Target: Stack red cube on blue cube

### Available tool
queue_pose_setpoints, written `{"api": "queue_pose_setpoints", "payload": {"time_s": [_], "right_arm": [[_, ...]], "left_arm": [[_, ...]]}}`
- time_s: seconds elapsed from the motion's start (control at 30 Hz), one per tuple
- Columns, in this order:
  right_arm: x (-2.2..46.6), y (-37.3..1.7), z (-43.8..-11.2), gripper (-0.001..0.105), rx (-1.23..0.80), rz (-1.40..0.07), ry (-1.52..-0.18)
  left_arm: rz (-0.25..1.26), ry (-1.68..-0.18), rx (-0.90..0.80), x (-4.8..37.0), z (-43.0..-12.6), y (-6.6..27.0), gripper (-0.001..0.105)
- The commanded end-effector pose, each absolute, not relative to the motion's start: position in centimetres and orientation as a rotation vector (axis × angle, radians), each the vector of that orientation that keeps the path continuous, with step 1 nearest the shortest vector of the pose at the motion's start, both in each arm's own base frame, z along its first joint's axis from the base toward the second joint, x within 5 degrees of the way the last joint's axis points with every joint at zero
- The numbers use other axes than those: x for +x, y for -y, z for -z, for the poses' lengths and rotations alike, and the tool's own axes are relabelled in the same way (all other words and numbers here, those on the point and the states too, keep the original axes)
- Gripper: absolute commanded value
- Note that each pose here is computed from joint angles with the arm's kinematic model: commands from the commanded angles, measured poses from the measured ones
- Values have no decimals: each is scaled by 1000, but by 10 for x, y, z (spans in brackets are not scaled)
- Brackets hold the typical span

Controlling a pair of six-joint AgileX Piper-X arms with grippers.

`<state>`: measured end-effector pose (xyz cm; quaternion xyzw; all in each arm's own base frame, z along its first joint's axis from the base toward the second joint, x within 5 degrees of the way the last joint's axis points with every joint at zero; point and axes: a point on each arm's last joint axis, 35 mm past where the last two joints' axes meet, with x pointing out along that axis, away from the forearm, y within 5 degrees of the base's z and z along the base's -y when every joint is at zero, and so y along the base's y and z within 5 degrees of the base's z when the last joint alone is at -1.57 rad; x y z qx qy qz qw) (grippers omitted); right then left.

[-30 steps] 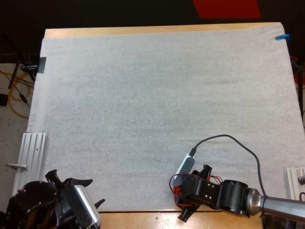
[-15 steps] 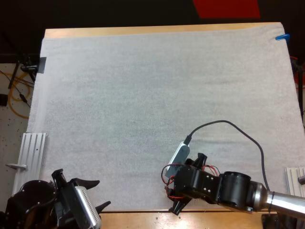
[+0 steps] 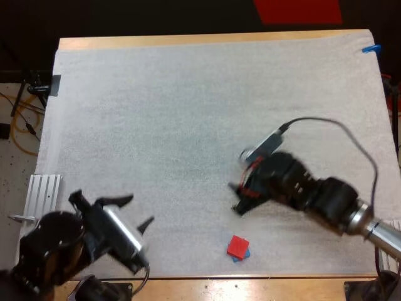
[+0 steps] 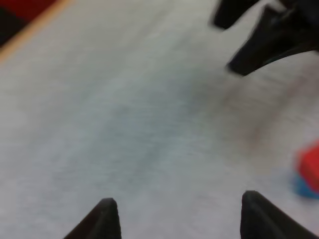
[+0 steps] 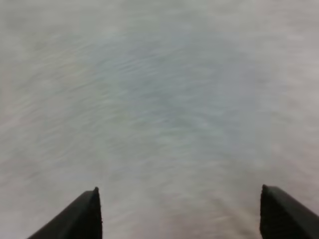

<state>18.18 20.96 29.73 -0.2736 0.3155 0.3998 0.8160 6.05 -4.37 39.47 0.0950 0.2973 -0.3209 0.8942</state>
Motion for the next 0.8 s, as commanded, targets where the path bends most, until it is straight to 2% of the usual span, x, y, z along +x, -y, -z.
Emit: {"api": "queue_pose_setpoints", "payload": {"time_s": [0.0,0.23,0.43,0.6,0.77], "right_arm": [[191,-201,-303,64,-577,-829,-650],[243,-135,-303,64,-537,-578,-697],[262,-82,-311,64,-484,-450,-694],[259,-35,-328,64,-400,-322,-659],[234,6,-355,64,-356,-152,-589]], "left_arm": [[604,-552,177,70,-401,47,52],[514,-422,131,115,-412,50,52],[396,-341,38,152,-419,23,52],[261,-335,-61,160,-420,-8,52],[221,-315,-65,152,-423,-13,52]]}}
